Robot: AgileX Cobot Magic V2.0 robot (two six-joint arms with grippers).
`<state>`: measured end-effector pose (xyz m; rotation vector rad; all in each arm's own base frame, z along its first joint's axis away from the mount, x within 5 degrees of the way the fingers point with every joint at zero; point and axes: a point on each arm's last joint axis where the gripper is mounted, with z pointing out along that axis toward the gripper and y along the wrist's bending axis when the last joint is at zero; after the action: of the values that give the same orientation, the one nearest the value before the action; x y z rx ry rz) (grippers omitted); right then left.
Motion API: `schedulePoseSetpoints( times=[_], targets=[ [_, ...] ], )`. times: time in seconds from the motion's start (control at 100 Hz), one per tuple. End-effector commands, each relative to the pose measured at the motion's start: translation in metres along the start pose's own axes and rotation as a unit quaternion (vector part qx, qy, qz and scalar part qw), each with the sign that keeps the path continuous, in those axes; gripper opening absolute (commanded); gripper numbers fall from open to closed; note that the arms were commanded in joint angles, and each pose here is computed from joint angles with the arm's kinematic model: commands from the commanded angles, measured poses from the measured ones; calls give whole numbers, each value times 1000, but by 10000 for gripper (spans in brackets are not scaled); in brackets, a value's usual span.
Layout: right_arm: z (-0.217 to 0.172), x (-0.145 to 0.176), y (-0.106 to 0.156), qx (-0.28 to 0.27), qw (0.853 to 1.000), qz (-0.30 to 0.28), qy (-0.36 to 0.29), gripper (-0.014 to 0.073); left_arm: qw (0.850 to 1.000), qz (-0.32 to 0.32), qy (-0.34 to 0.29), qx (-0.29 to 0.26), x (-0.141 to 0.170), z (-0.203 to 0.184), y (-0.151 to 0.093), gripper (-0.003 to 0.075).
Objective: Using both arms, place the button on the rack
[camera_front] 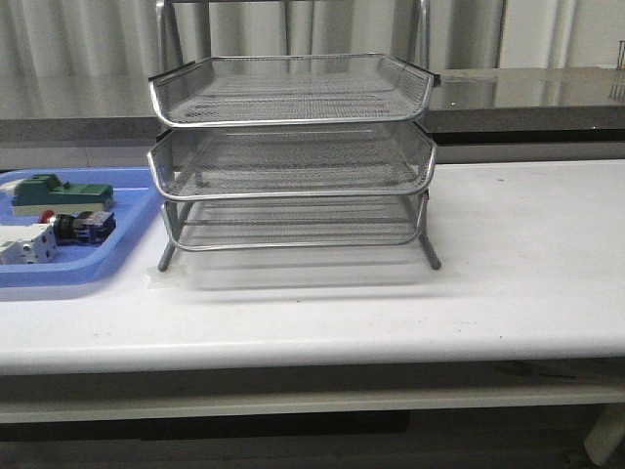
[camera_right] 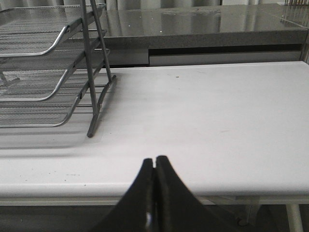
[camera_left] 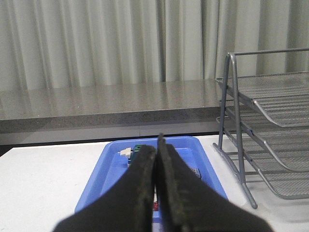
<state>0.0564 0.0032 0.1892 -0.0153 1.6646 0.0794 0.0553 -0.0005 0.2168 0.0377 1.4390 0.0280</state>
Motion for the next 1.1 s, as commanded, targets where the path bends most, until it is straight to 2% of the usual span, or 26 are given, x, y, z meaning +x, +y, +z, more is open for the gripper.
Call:
schedulePoseSetpoints(
  times=[0.0, 0.73, 0.92, 1.09],
  targets=[
    [-3, -14, 1, -2, 998, 0, -59, -57, 999, -9, -33, 0, 6, -2, 0, 4],
    [-3, -16, 1, -3, 998, -1, -69, -57, 999, -9, -33, 0, 6, -2, 0, 4],
    [-7, -30, 2, -10, 990, -2, -137, -57, 999, -9, -33, 0, 6, -2, 0, 4],
    [-12, -52, 3, -9, 990, 2, -141, -57, 999, -9, -33, 0, 6, -2, 0, 4]
  ],
)
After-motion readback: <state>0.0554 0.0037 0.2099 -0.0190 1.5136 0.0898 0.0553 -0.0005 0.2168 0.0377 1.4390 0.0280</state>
